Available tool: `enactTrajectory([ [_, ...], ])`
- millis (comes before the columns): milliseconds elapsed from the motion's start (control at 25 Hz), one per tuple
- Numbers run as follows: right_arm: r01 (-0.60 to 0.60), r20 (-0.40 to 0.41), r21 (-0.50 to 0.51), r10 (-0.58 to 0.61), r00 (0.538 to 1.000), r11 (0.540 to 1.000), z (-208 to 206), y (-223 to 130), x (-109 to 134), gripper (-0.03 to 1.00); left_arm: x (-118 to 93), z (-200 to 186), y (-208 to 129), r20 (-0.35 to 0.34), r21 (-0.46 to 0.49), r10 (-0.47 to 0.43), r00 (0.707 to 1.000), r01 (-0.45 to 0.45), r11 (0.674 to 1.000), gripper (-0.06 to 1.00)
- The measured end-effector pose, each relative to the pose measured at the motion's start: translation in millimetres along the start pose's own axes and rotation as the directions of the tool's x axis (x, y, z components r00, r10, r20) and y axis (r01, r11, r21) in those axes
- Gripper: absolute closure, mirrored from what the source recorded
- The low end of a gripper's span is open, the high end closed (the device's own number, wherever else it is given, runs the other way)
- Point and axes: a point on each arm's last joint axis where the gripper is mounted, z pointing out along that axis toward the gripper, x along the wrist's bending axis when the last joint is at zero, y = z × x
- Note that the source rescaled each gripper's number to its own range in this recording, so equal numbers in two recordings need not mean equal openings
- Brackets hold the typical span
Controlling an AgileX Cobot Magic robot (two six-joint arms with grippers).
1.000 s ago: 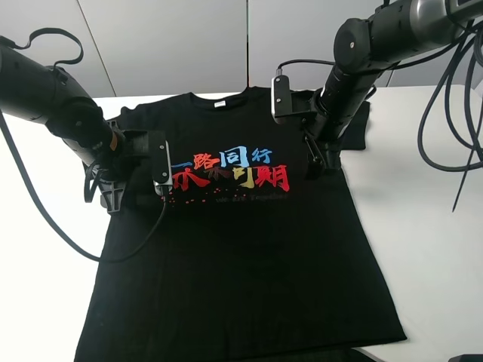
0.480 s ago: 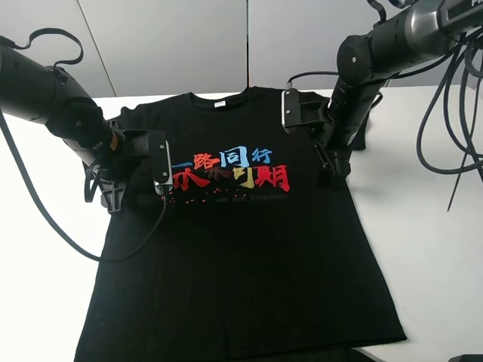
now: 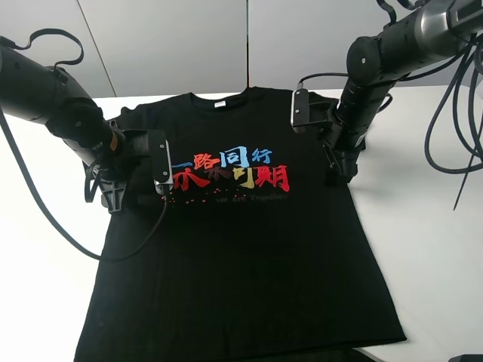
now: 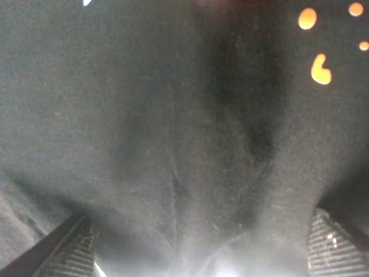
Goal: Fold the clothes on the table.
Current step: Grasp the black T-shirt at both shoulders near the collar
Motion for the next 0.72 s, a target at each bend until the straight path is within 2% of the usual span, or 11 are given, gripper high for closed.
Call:
enactTrajectory([
  [160, -0.005, -0.006, 0.002, 0.005, 1.0, 1.0, 0.8, -0.1, 0.5, 0.16, 0.2, 0.0, -0.1, -0.002, 0.001, 0.005, 1.0, -0.005, 1.0, -0.02],
  [320, -0.027, -0.04, 0.007, 0.027, 0.999, 1.0, 1.3, -0.5, 3.6, 0.37, 0.6, 0.0, 0.2, -0.007, -0.002, 0.013, 1.0, -0.013, 1.0, -0.02],
  [400, -0.035, -0.052, 0.012, 0.035, 0.998, 0.999, 2.1, -0.8, 4.6, 0.43, 1.2, 0.0, 0.3, -0.013, -0.003, 0.022, 1.0, -0.022, 1.0, -0.02],
  [720, -0.038, -0.054, 0.012, 0.039, 0.998, 0.999, 2.1, -0.8, 4.8, 0.44, 2.2, 0.5, 0.3, -0.025, -0.001, 0.054, 0.998, -0.054, 0.999, -0.02],
])
